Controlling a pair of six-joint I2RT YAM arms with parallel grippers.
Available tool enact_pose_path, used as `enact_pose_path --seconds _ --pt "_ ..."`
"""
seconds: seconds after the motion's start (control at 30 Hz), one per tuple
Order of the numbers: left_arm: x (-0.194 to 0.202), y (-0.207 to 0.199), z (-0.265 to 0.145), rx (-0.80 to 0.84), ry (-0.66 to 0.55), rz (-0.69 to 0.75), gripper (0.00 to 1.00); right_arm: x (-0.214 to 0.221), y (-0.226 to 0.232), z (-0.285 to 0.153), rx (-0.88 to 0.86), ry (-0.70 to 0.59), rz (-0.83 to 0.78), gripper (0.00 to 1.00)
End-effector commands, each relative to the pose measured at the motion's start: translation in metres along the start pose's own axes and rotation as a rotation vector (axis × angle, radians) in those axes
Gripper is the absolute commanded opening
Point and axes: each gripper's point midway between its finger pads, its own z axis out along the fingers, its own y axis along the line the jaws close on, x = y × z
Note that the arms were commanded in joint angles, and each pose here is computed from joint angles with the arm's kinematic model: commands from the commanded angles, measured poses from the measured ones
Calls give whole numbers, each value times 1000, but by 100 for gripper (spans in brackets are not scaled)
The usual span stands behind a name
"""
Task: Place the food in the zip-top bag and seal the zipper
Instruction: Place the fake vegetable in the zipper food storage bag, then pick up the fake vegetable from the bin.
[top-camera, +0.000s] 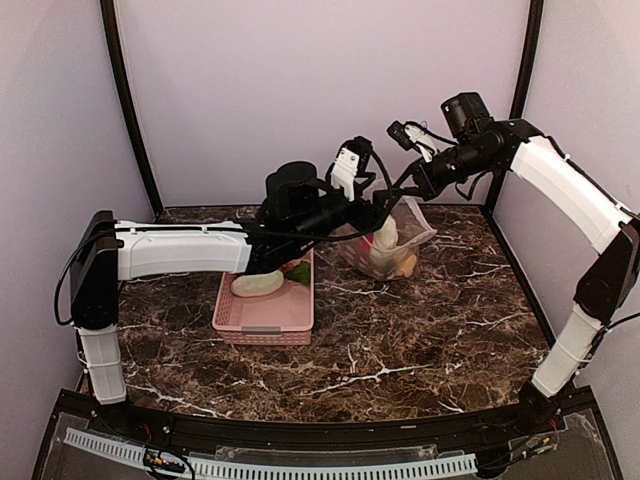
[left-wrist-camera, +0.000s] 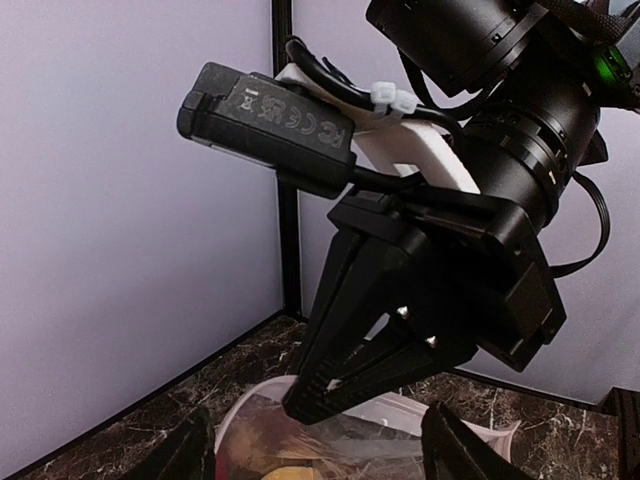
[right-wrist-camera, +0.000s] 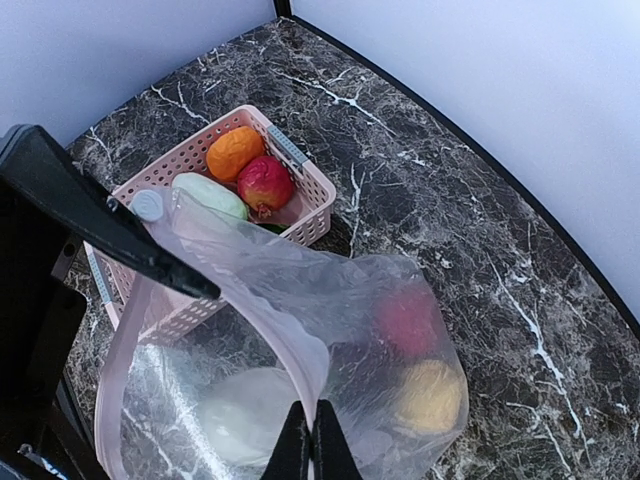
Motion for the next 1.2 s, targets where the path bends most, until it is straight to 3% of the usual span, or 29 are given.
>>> enact_pose_path --seconds 0.0,0.3,0.47,0.6,0.7,0.8,0.9,1.17 --pt "-35 3 -11 -20 -59 10 70 -14 5 -12 9 -42 -8 0" --pt "-76 8 -54 -38 -111 -43 70 -5 -5 -4 51 -18 -1 0" --pt "-79 32 -98 -170 -56 -49 70 -15 -47 -24 241 -53 12 0" --pt "-50 45 -120 -243 79 -26 70 -43 -98 -66 382 -171 71 0" --pt "-19 54 -135 -300 197 -35 71 -36 -127 -61 435 -139 110 0" --pt "9 62 -147 -364 303 -68 71 -22 -98 -38 252 -100 142 0" --pt "52 85 -171 -528 492 -48 72 -12 -50 -22 111 -89 79 0" --pt "132 103 -210 -595 879 27 77 13 -32 -4 79 -24 62 0"
